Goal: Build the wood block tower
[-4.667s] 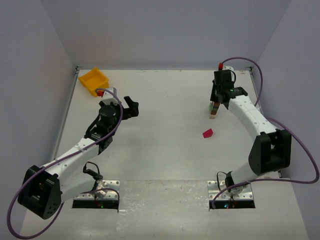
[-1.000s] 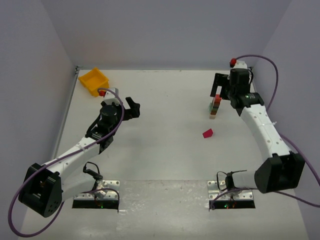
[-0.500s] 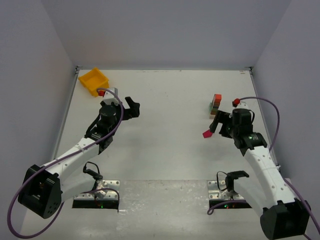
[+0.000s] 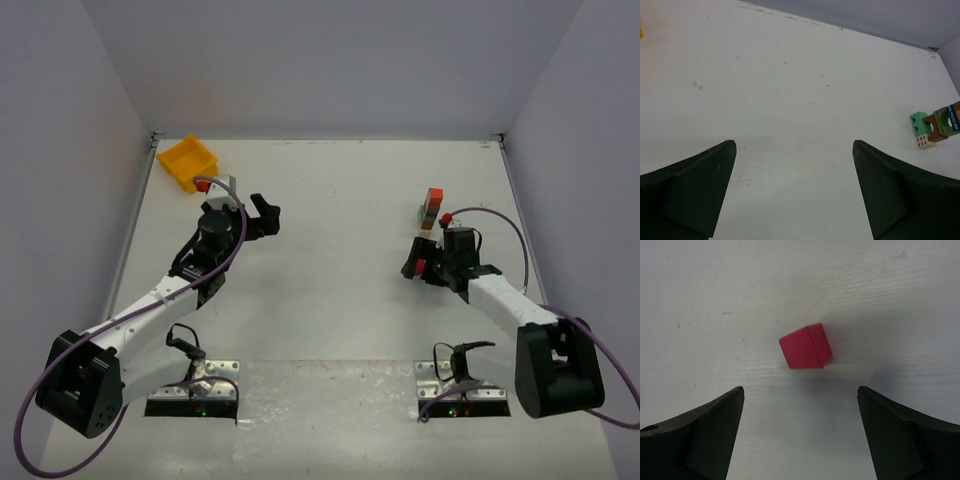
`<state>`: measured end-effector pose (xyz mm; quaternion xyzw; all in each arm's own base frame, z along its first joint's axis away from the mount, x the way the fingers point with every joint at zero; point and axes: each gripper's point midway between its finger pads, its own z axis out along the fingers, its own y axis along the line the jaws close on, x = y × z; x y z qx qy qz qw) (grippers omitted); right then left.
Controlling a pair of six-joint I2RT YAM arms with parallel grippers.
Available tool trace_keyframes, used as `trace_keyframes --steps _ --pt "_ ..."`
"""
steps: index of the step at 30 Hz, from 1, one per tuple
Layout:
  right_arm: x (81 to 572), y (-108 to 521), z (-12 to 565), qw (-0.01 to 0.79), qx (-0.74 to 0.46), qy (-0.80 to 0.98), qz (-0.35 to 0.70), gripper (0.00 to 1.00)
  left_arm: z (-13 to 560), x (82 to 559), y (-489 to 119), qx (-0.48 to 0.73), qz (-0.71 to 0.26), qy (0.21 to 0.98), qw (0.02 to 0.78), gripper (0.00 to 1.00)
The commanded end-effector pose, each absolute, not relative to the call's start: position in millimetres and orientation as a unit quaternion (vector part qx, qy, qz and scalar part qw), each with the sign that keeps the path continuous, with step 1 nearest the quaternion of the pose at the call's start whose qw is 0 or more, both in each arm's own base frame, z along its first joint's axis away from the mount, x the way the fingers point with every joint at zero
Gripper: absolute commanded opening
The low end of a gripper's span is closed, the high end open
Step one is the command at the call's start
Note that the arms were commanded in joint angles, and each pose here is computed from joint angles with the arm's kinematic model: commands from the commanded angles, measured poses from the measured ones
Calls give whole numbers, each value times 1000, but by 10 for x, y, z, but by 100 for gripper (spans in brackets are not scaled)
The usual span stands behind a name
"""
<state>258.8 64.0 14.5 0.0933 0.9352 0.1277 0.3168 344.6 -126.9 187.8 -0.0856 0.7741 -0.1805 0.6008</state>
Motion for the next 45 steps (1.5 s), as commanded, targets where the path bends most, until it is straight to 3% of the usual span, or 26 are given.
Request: trace_keyframes --steps 1,8,14,23,27,35,41,45 --pt "2955 668 273 382 82 910 137 87 2082 3490 -1295 -89 -198 753 622 100" --pt "2893 616 91 355 94 922 120 72 2057 3510 -1289 -92 -193 755 620 100" --pt "2904 621 63 346 100 925 118 71 2047 3518 -1297 -93 -194 758 616 100" --pt "2937 634 8 331 112 929 119 63 2174 3374 -1723 16 -281 742 609 100" --pt "2929 646 -33 322 114 932 120 52 2310 3345 -1766 29 -293 730 616 100" --pt "2879 632 -2 326 104 935 94 25 2696 3411 -1278 -73 -215 710 666 100" --pt "2815 577 74 331 91 938 50 17 2718 3553 -967 -146 -145 708 676 100" --pt "2746 358 162 330 88 939 -44 13 2560 3644 -849 -175 -103 724 660 100"
